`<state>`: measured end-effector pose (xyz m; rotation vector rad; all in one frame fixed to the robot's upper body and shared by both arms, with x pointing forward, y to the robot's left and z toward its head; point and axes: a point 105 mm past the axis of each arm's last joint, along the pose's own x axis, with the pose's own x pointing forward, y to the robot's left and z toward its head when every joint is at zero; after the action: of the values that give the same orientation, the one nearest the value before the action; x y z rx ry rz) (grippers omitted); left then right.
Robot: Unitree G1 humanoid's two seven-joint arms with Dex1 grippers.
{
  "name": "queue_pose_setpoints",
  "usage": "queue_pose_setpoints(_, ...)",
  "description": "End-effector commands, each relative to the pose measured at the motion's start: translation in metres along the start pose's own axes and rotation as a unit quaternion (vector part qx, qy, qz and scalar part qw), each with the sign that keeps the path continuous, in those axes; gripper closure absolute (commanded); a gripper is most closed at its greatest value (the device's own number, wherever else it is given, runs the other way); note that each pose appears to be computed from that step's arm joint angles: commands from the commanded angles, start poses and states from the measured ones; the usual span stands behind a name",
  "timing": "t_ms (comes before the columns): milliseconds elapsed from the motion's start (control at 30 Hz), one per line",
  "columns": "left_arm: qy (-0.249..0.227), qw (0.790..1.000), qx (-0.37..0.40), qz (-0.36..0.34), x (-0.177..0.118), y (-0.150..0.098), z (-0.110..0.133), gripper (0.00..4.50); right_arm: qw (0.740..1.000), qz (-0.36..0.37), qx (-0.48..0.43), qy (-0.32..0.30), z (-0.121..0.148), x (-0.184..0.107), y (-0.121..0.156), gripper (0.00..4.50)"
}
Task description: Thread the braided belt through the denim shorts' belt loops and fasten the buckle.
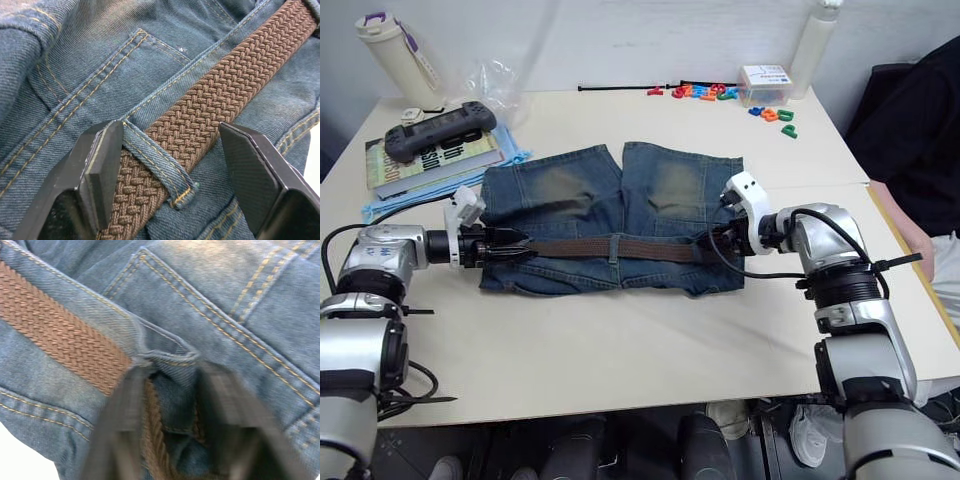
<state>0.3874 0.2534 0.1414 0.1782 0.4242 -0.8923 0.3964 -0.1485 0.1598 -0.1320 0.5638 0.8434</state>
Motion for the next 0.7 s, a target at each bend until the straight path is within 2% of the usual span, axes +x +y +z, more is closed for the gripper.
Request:
queue_pose_setpoints(33, 0.024, 1.000, -0.013, 0.000, -0.002, 0.000, -0.012, 2.78, 1.000, 0.008, -0.017, -0.020, 0.010, -0.003, 0.004, 4.50)
queue_pose_setpoints(133, 0.000, 1.000, -0.010, 0.004, -0.003, 0.002, -0.003, 3.96, 0.999, 0.008, -0.025, -0.029, 0.014, -0.003, 0.006, 4.50)
queue_pose_setpoints(300, -0.046, 0.998, 0.033, -0.009, -0.010, -0.001, 0.018, 3.96, 0.997, 0.013, -0.052, -0.053, 0.024, -0.013, 0.015, 4.50)
queue_pose_setpoints(400, -0.094, 0.993, 0.069, -0.006, -0.018, -0.002, 0.032, 3.96, 0.995, 0.005, -0.068, -0.079, 0.030, -0.026, 0.023, 4.50)
queue_pose_setpoints(533, -0.151, 0.972, 0.175, 0.040, -0.032, -0.010, 0.041, 3.96, 0.983, -0.018, -0.124, -0.136, 0.036, -0.046, 0.040, 4.50)
queue_pose_setpoints(600, -0.165, 0.958, 0.226, 0.064, -0.040, -0.022, 0.034, 3.96, 0.971, -0.007, -0.166, -0.173, 0.036, -0.056, 0.060, 4.50)
queue_pose_setpoints(700, -0.156, 0.944, 0.278, 0.088, -0.047, -0.044, 0.011, 3.96, 0.961, 0.002, -0.220, -0.170, 0.016, -0.063, 0.080, 4.50)
